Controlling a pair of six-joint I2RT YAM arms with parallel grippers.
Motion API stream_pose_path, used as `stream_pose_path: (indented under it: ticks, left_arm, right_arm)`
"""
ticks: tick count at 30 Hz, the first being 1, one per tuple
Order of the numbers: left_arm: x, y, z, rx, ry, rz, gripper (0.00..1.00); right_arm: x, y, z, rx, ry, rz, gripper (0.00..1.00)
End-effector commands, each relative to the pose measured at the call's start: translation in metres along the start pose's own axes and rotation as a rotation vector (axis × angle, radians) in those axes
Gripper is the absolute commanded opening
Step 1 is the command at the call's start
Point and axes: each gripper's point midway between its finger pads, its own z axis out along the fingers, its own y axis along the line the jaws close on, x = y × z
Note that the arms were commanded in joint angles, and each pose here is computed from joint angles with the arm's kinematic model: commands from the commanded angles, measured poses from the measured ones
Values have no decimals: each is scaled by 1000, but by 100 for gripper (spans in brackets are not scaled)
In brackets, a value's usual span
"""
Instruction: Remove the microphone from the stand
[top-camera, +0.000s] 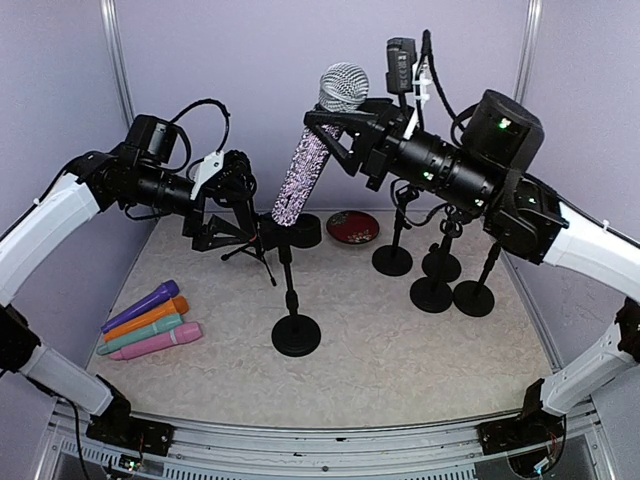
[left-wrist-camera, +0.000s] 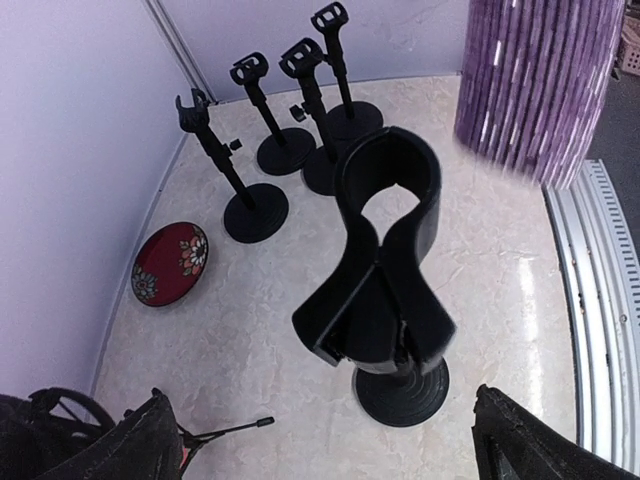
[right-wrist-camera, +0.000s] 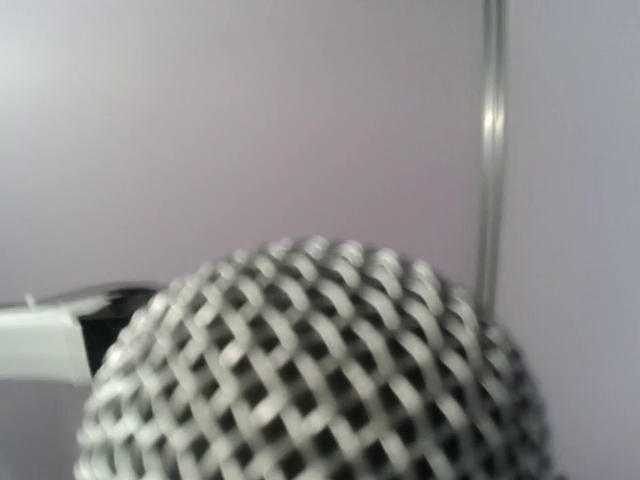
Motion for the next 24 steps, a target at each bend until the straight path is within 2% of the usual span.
stream_pose_path:
  ticks: [1,6,16,19,22,23,24]
  left_arm:
    - [-15,-28,-32,69,-85,-64,99]
    - [-13,-44,-52,106,-143,-125,98]
    - [-3,-55,-58,138,-159,-171,83]
    - [-1,-54,-56,143,-154,-180,74]
    - [3,-51,-52,146,-145,-194,56]
    - [6,-50,-51,144,-140,-199,50]
    - [10,-48,-50,139,-129,-206,43]
  right_arm:
    - [21,10,32,-57,-33,60,0]
    - [53,16,69,-82,-37,71,0]
    - [87,35,107,-146,-53,137,0]
    - [94,38,110,-147,-42,135,0]
    - [102,42,112,-155,-19,138,0]
    - [105,43,112,-157,-9,138,2]
    - [107,43,112,-158,2,138,13]
